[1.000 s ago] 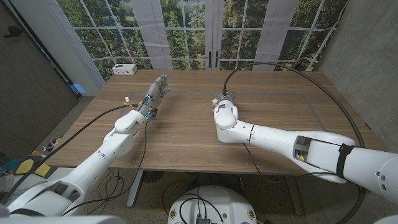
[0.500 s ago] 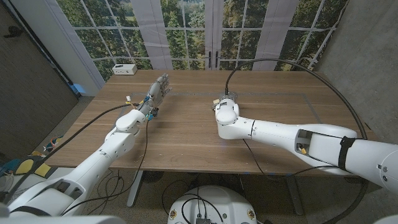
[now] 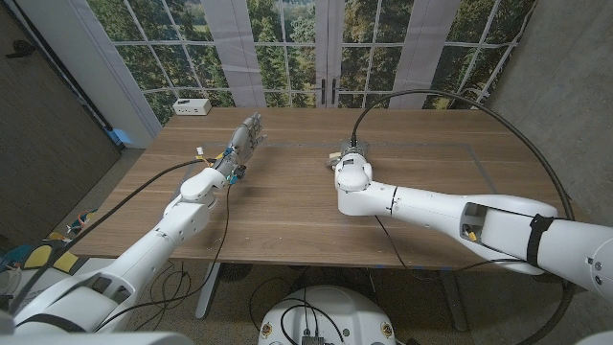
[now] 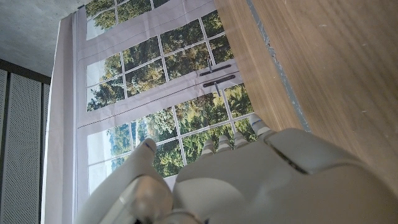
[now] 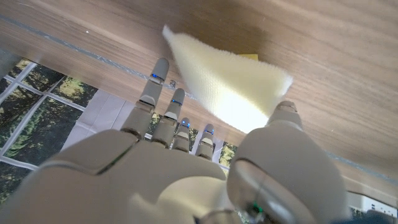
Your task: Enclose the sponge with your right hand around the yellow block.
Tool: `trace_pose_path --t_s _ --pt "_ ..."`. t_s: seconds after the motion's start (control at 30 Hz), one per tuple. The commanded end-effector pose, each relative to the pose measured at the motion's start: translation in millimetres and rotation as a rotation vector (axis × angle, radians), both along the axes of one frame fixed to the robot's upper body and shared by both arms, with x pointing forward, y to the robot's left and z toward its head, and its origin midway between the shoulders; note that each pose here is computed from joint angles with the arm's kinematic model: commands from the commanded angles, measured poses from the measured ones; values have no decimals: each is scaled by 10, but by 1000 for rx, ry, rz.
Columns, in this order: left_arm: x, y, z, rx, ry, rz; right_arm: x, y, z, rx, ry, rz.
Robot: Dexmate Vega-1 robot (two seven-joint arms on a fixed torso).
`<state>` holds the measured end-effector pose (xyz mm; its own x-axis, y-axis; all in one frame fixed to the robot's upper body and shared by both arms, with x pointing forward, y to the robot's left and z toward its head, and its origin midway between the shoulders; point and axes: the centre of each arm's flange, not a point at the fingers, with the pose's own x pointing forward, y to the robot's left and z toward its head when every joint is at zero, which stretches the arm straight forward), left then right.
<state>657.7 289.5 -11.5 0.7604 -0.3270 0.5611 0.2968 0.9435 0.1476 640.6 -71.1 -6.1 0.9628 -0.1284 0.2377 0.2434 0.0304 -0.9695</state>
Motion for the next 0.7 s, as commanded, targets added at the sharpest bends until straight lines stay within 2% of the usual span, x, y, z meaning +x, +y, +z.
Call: trace_pose_path --t_s 0.03,0.1,0.23,0.3,0.37,0.57,0.63,0.7 --pt "41 -31 20 7 0 -6 -121 -57 36 74 -61 52" --pt "47 -30 25 7 1 -6 -133 -57 34 67 -62 54" --pt "64 -36 39 11 -2 -10 -173 -73 53 132 -19 101" --pt "69 -37 42 15 -2 -11 -201 -97 64 172 -30 123" --pt "77 -39 43 11 -2 -16 -250 -126 79 199 -74 136" --pt "89 -39 47 15 -3 -16 -351 -167 92 212 -171 122" --pt "96 -36 45 16 -1 -22 -360 -188 92 254 -167 123" --pt "98 -32 49 17 -2 -18 -356 -180 93 209 -166 99"
